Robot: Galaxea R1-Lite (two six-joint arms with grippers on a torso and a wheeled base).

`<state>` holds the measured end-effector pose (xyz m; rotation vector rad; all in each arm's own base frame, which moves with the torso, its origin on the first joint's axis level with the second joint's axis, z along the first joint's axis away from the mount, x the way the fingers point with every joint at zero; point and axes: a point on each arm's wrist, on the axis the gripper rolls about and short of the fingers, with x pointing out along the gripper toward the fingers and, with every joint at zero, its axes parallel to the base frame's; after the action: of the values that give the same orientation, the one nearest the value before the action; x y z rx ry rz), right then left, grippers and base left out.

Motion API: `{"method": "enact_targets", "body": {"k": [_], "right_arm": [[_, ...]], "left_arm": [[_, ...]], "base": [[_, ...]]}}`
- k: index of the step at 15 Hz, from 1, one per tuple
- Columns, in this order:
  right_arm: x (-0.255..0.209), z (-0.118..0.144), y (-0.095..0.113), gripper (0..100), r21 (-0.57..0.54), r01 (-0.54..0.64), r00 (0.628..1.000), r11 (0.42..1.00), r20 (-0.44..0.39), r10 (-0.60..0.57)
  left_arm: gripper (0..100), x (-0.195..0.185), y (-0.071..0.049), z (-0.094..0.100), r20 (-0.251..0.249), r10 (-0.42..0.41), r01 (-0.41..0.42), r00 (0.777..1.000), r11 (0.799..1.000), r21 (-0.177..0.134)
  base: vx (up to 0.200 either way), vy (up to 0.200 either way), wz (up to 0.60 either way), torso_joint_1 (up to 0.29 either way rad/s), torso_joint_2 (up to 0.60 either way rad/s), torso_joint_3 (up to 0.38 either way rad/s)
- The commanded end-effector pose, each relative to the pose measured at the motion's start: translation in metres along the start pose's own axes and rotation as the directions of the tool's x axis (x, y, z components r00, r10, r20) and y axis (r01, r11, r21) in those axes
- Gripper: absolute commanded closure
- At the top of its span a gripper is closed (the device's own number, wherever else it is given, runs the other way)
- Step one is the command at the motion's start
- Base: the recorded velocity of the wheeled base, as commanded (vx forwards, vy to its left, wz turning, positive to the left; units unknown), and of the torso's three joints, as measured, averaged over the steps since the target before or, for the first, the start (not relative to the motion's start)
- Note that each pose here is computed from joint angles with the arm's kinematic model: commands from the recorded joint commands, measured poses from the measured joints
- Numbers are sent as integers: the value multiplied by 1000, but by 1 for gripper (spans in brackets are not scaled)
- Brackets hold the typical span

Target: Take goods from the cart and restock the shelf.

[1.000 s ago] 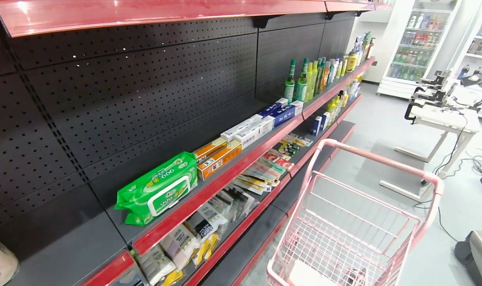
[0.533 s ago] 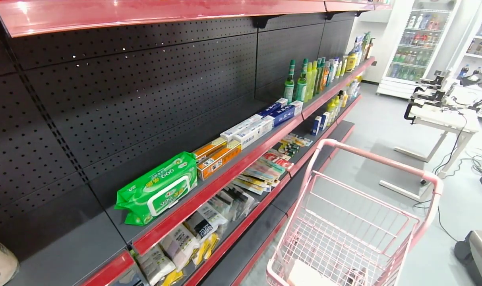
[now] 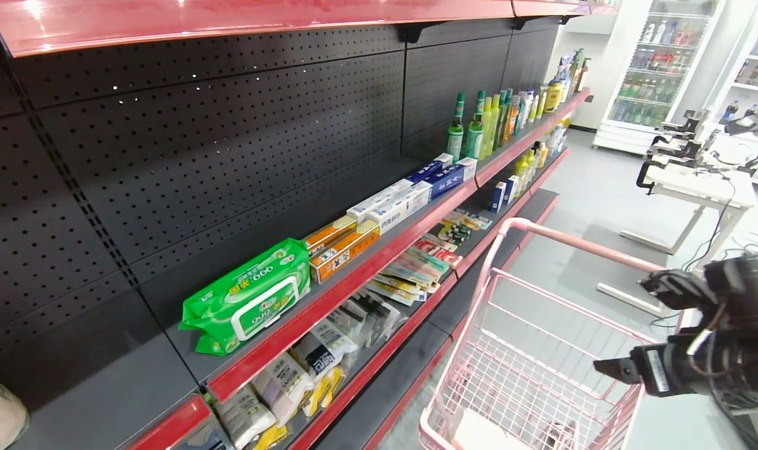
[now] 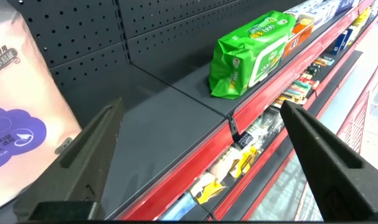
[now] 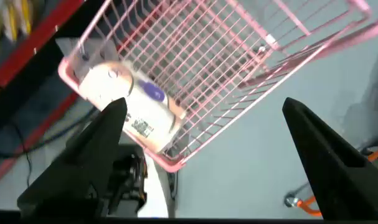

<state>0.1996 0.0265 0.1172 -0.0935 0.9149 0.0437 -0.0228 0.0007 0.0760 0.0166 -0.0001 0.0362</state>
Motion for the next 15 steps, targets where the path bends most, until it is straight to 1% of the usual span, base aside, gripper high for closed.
{"method": "enact_targets", "body": {"k": [1, 3, 5, 7, 11, 15], "right_arm": [[62, -11, 33, 0, -121, -70, 983, 990, -180, 48], [74, -15, 48, 0, -202, -114, 974, 973, -214, 70], [88, -19, 57, 0, -248, -138, 963, 959, -259, 72], [95, -21, 70, 0, -287, -166, 956, 944, -282, 82], [101, -31, 85, 0, -333, -199, 943, 922, -323, 87], [107, -32, 98, 0, -364, -222, 939, 905, -331, 97]], "left_arm": [[0, 0, 0, 0, 0, 1, -1, 1000, 1000, 0], [0, 0, 0, -1, 0, 2, -2, 1000, 1000, 0], [0, 0, 0, 0, 1, 2, -2, 1000, 1000, 0], [0, 0, 0, 0, 1, 2, -2, 1000, 1000, 0], [0, 0, 0, 0, 0, 2, -2, 1000, 1000, 0], [0, 0, 0, 0, 0, 2, -2, 1000, 1000, 0]], "base": [[0, 0, 0, 0, 0, 0], [0, 0, 0, 0, 0, 0], [0, 0, 0, 0, 0, 0], [0, 0, 0, 0, 0, 0], [0, 0, 0, -62, 118, 71], [0, 0, 0, -86, 193, 106]]}}
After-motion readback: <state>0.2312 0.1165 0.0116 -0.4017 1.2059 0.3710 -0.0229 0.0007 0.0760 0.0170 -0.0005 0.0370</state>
